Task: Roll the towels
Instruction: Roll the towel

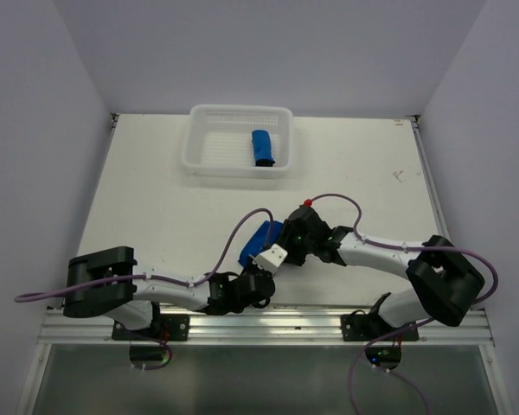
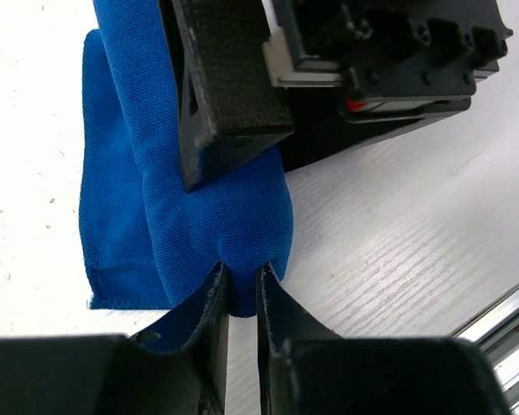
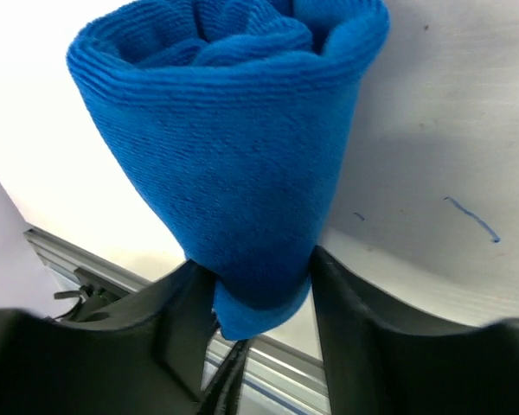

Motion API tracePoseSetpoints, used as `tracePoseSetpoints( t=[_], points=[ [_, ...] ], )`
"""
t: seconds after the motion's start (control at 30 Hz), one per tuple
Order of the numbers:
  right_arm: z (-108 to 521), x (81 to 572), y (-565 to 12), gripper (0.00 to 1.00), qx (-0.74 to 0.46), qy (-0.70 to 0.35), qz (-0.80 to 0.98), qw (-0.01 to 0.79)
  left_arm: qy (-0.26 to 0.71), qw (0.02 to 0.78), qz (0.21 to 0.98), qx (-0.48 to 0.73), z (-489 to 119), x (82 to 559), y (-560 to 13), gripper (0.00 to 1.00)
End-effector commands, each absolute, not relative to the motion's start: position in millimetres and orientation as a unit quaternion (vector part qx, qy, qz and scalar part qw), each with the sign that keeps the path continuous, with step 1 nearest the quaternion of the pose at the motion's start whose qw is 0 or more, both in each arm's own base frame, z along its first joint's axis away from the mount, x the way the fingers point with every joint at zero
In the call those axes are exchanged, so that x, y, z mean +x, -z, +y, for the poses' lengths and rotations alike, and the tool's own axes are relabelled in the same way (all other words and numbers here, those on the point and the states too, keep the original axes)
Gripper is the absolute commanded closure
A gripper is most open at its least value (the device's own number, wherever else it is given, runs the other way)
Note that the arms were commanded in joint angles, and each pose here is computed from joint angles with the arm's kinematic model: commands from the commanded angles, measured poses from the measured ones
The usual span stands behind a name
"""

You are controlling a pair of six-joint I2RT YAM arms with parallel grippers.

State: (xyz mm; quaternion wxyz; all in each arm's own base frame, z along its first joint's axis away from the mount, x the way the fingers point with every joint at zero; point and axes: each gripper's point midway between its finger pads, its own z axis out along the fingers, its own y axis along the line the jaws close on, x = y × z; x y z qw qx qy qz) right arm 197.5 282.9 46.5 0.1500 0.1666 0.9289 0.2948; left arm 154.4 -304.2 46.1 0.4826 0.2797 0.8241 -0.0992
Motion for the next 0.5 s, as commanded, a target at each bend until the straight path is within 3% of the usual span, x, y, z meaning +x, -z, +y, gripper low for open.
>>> tracePoseSetpoints(
  t=[0.0,0.17,0.47],
  points=[
    [273.0,191.3,-44.5,0.48,0.164,-0.289,0.933,0.136,0.139,0.488,0.824,0.252,-311.2,160.0,-57.6,0.86],
    [264.2,205.8,-46.5,0.33,0.173,-0.290,0.930,0.145,0.158,0.483,0.818,0.270,-318.3,155.7,-57.9,1.00],
    [259.7,235.7,-58.0,0.24,0.163,-0.288,0.928,0.171,0.189,0.474,0.811,0.285,-326.9,147.9,-61.2,1.00]
  ],
)
